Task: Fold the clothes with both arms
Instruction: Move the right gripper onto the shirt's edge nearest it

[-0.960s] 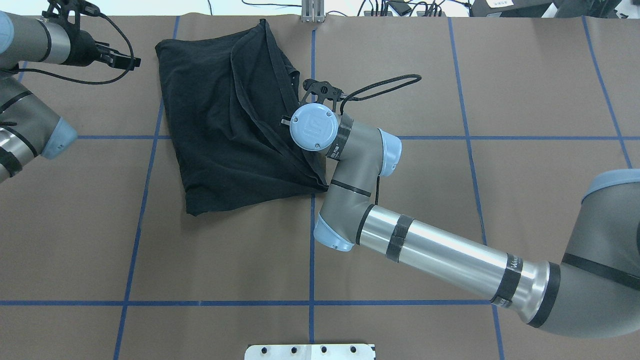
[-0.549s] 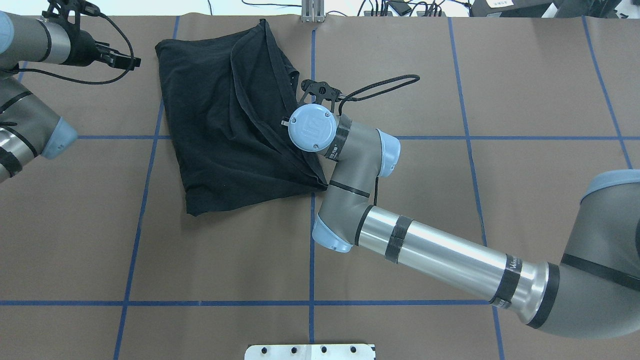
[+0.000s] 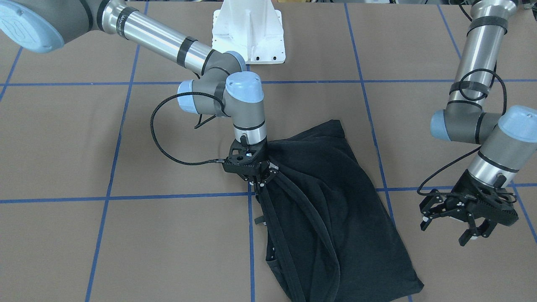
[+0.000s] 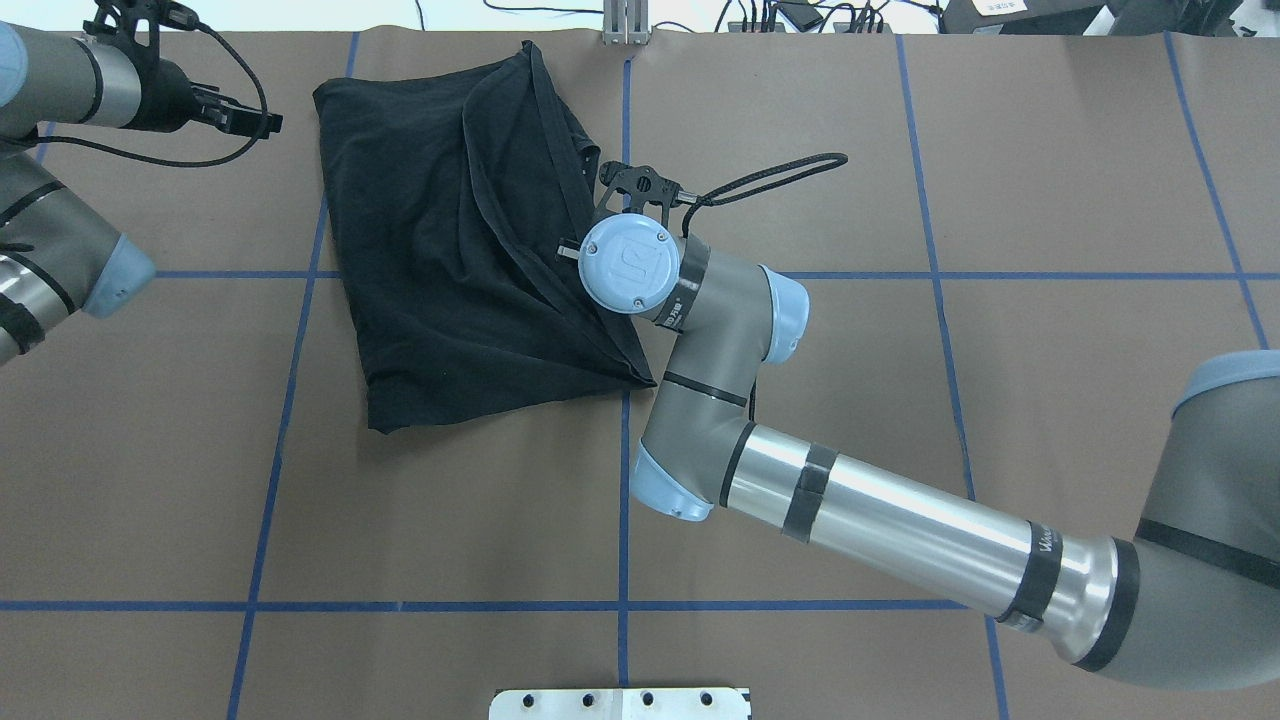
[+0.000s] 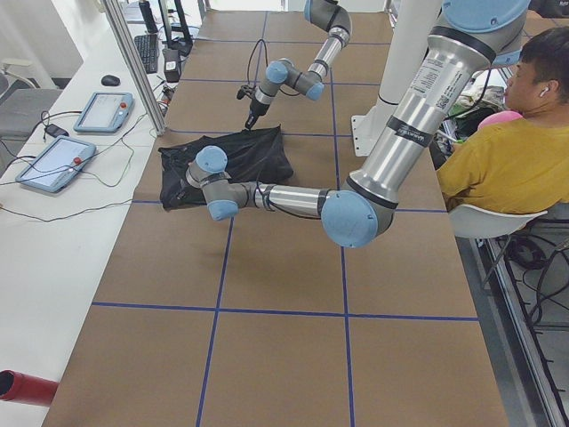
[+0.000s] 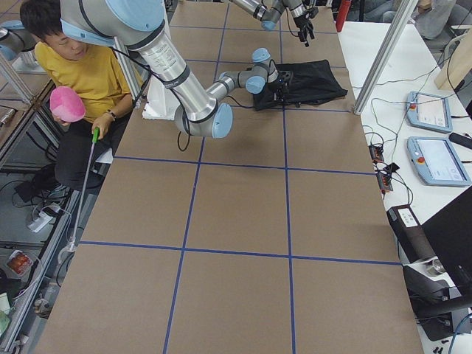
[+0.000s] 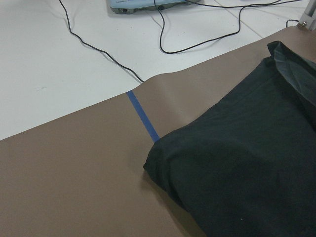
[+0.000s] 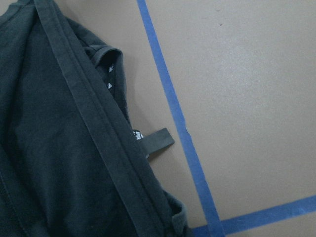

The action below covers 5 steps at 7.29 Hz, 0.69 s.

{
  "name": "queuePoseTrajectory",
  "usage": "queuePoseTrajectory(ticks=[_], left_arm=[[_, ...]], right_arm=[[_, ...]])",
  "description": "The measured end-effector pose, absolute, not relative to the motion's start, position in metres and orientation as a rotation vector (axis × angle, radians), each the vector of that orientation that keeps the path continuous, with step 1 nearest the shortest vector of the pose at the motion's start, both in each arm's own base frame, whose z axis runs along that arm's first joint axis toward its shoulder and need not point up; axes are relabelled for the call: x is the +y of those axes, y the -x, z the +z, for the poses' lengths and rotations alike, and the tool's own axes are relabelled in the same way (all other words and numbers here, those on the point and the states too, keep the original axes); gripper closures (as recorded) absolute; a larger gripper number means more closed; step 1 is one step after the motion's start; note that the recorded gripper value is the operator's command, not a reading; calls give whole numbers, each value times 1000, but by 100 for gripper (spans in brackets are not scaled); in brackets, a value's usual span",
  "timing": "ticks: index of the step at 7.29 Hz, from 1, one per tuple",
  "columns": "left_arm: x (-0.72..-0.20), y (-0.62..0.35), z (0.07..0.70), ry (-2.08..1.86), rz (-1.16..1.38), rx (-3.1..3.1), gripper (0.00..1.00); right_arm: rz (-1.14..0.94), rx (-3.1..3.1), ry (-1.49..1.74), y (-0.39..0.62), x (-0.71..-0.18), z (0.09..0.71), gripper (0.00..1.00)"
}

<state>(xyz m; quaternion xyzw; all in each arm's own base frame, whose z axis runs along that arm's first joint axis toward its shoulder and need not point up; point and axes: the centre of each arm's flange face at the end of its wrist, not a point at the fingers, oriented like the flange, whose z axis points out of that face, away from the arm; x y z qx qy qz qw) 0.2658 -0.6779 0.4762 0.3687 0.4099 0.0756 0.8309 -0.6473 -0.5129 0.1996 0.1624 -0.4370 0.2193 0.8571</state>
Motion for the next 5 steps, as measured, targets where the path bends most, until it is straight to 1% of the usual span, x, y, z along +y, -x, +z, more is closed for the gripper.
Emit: queuePoseTrajectory(ticks=[2,3,5], left_arm=[[-678,-266,475,-779,150,876,0],[-678,-266,473,-778,146,879,0],[-677,-268,472,-773,136,887,0]], right_arm=[[420,-913,-355,625,-443,210,100],[399,-907,-361,609,-410,230,100],[375,-883,-360,585,-378,269,100]])
